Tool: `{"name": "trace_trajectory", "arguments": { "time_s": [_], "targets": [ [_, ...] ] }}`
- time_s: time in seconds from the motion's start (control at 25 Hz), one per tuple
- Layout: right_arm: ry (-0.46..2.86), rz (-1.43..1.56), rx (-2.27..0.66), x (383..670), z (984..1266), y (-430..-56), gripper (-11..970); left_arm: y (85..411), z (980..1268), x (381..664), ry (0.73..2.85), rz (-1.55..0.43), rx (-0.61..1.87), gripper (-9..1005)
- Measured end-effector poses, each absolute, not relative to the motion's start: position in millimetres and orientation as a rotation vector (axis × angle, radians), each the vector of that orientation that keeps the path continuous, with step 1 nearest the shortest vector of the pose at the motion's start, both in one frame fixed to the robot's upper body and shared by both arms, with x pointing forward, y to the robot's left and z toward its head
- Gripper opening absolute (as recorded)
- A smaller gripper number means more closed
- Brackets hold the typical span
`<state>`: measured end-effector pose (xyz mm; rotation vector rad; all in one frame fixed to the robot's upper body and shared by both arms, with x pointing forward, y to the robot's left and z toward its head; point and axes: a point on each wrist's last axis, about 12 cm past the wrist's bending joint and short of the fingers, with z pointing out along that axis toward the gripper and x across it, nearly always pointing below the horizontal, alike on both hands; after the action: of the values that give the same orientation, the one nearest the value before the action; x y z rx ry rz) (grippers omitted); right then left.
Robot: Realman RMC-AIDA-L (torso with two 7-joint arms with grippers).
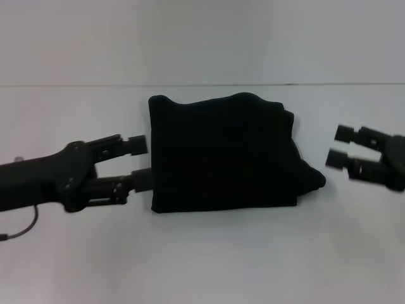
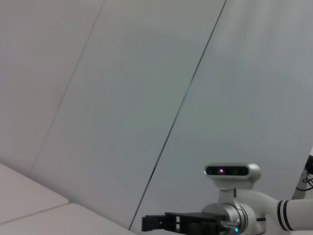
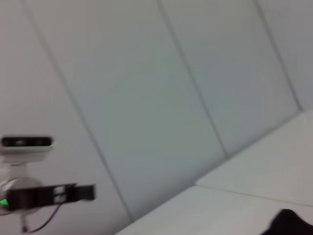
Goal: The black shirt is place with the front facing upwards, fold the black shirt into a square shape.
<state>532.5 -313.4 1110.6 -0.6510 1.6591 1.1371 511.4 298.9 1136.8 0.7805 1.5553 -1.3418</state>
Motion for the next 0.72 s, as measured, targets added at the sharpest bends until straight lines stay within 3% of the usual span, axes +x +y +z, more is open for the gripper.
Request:
{"name": "trace_trajectory", "arguments": {
  "time_s": [0.24, 0.32, 0.72],
  "targets": [
    [1.599, 1.154, -0.724, 512.1, 1107.6, -316.2, 820, 306.4, 1131.4, 501.0, 1.522, -1.285, 0.819, 894],
    [1.630, 1.148, -0.719, 513.9, 1111.7, -319.6, 938, 304.5, 1132.5, 505.1, 1.535, -1.277, 0.850, 893],
    [1.972, 0.948, -0.702, 546.3, 1150.1, -326.7, 931, 272.1, 1134.2, 557.4, 1.821, -1.140, 1.045, 891]
  ]
}}
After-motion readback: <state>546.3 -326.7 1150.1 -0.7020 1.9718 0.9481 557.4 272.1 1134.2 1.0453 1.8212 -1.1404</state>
